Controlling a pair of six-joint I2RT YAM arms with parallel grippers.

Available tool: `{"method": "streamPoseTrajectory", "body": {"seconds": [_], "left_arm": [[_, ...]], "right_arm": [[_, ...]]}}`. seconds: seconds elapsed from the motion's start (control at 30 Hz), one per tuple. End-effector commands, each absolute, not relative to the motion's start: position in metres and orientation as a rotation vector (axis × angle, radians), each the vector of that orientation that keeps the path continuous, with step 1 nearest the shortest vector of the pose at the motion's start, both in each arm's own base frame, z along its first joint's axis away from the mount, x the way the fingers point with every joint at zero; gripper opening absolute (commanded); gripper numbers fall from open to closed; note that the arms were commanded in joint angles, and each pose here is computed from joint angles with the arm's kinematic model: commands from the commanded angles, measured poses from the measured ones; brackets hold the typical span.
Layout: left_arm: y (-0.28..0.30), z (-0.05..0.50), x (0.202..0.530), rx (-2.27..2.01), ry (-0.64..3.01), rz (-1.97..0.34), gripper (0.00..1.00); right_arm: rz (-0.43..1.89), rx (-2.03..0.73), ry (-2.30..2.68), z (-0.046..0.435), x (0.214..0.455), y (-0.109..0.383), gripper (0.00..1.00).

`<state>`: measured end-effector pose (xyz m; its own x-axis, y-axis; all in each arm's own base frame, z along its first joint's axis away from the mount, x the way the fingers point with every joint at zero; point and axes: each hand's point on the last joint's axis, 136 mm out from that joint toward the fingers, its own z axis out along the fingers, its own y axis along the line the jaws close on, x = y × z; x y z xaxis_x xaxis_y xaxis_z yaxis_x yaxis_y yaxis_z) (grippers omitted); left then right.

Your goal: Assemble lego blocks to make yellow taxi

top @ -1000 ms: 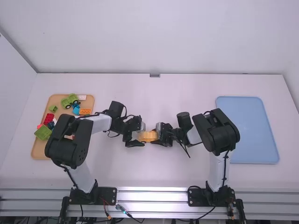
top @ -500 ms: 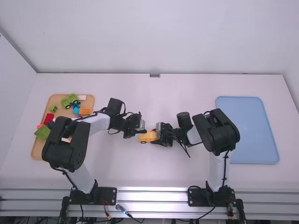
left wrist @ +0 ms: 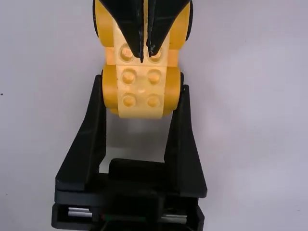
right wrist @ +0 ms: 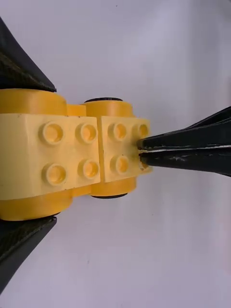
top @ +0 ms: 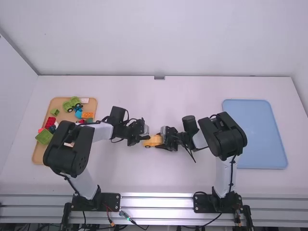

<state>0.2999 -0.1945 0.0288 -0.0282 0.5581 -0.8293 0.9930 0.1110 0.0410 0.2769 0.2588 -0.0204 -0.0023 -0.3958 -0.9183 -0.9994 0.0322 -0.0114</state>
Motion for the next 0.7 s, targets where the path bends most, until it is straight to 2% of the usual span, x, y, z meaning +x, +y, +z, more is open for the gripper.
{"method": "streamPoseTrajectory", "body": {"seconds": [0.0,0.67], "left_arm": [[-0.196,0.015,0.291,1.536,1.722,-0.811,0.02],[-0.188,-0.064,0.274,1.608,2.082,-0.719,0.02]], "right_arm": [[0.952,-1.468,1.563,-0.029,0.278,0.256,0.5],[0.951,-1.468,1.562,-0.029,0.278,0.256,0.5]]}}
